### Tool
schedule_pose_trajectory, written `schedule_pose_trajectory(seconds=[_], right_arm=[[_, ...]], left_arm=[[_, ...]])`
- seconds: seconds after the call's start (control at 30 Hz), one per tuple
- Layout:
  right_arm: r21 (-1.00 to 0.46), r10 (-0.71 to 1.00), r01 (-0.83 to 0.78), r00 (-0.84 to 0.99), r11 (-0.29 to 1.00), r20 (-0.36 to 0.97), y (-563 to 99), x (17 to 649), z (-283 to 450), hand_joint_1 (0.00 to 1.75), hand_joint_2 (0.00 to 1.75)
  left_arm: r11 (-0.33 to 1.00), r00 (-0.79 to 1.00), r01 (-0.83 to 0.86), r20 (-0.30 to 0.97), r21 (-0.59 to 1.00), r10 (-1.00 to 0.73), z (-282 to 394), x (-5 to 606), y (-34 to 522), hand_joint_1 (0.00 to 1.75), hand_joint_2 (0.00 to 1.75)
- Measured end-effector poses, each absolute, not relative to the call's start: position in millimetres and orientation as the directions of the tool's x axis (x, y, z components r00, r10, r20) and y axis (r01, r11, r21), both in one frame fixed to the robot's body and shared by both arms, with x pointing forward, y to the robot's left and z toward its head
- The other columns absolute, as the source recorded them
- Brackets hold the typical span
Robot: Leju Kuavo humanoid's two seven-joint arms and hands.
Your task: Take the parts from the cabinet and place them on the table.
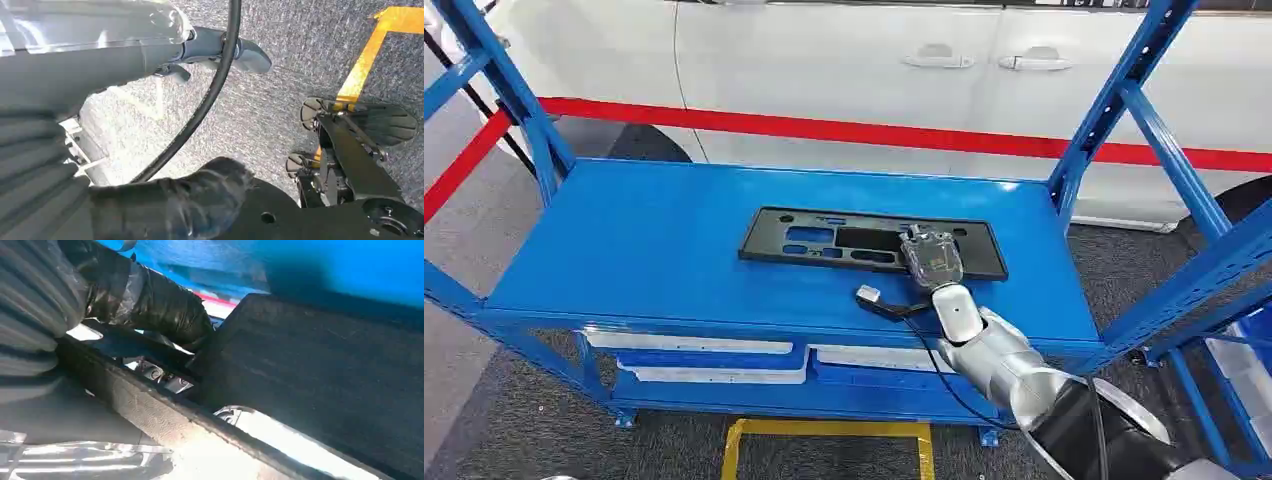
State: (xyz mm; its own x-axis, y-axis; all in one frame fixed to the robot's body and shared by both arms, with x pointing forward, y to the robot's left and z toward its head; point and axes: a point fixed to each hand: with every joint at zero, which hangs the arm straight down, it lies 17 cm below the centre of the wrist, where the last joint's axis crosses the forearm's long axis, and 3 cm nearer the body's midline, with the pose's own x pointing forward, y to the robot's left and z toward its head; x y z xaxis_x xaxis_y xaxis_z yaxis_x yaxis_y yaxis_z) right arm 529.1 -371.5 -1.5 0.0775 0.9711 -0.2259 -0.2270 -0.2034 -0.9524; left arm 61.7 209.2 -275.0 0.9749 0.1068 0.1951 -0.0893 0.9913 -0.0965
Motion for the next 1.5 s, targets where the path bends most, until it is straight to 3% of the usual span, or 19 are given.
schedule_pose_trajectory(seconds=[0.33,0.53,0.7,1.07,1.5], right_arm=[[-0.97,0.986,-0.192,0.053,-0.147,-0.16,-365,526,-2,1.75,1.75],[-0.998,0.998,-0.058,0.057,-0.008,-0.011,-412,506,14,1.75,1.75],[-0.995,0.999,0.097,0.033,0.025,0.028,-441,488,59,1.75,1.75],[-0.929,0.994,0.368,-0.114,0.041,-0.001,-368,495,178,1.75,1.75],[-0.899,0.98,0.428,-0.198,0.099,0.014,-331,471,205,1.75,1.75]], left_arm=[[0.99,0.974,-0.103,0.194,-0.095,0.12,-275,62,209,0.0,1.75],[0.994,0.974,-0.051,0.215,-0.093,0.071,-273,62,189,0.0,1.75],[0.995,0.976,-0.071,0.2,-0.075,0.085,-274,55,185,0.0,1.75],[0.986,0.972,-0.156,0.166,-0.066,0.165,-276,46,195,0.0,1.75],[0.989,0.975,-0.142,0.169,-0.048,0.148,-278,49,210,0.0,1.75]])
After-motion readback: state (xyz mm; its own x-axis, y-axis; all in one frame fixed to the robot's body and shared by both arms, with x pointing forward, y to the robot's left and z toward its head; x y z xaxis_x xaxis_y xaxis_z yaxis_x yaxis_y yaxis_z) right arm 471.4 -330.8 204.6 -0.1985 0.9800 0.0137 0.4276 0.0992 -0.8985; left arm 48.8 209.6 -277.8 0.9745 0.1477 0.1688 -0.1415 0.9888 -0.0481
